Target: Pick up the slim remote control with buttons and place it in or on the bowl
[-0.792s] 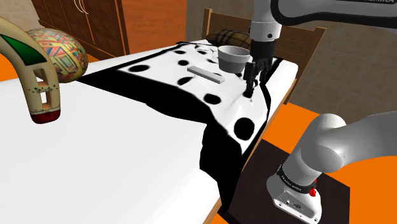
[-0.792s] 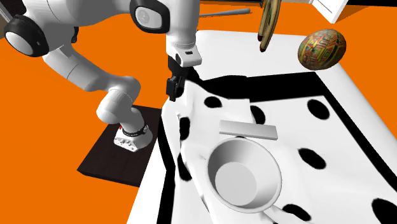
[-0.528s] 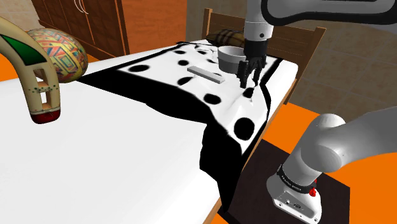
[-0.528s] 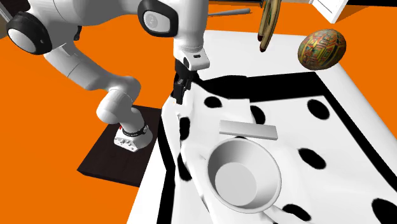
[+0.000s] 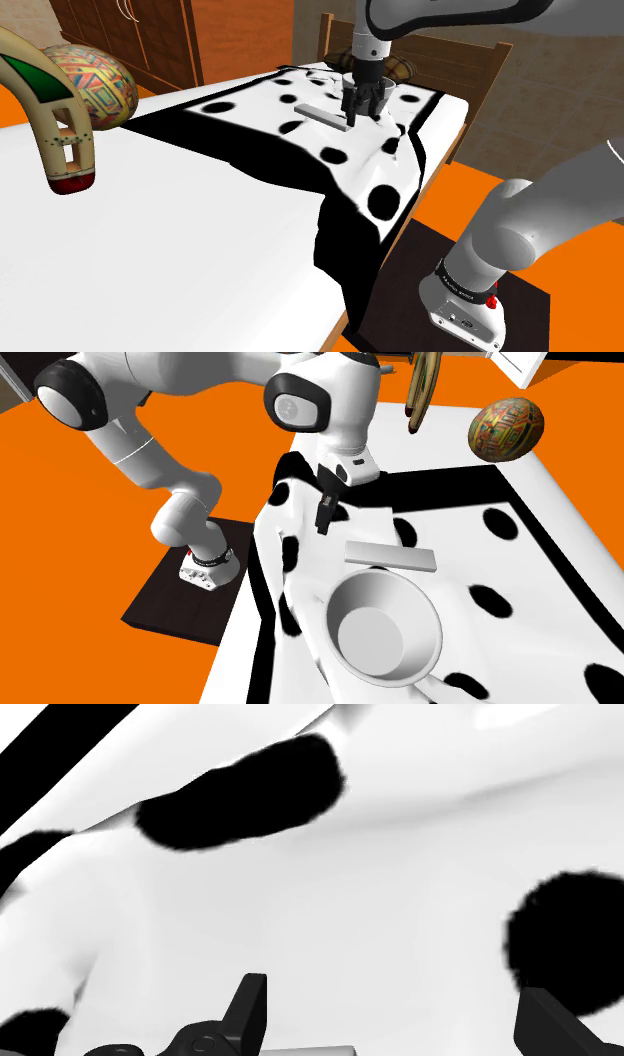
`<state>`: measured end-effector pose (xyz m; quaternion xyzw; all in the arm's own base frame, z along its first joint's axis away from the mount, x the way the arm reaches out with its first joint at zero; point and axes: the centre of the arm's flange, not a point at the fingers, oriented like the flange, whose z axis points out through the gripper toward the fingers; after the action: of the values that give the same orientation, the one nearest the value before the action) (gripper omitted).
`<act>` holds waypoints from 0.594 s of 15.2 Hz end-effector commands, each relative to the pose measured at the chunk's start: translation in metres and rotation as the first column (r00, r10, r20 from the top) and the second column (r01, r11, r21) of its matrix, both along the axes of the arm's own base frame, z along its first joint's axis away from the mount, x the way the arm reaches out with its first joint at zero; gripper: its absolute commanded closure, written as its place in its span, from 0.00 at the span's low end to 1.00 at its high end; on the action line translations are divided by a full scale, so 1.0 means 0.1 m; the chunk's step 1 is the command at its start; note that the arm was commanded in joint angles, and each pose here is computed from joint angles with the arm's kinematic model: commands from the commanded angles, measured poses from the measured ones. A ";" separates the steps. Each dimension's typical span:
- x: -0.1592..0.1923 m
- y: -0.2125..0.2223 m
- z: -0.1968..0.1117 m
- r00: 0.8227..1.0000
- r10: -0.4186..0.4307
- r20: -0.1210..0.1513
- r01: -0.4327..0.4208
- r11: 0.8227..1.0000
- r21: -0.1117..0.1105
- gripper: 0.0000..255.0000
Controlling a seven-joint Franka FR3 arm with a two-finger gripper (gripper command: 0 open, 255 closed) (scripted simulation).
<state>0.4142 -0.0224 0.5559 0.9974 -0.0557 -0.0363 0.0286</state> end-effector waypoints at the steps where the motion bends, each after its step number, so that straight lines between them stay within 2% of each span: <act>1: 0.22 -0.08 -0.03 1.000 -0.002 0.013 0.002 1.000 0.005 0.00; 9: 1.17 -0.35 -0.13 0.998 -0.013 0.062 0.011 1.000 0.027 0.00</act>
<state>0.5204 -0.0572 0.5436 0.9980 -0.0613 -0.0092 0.0148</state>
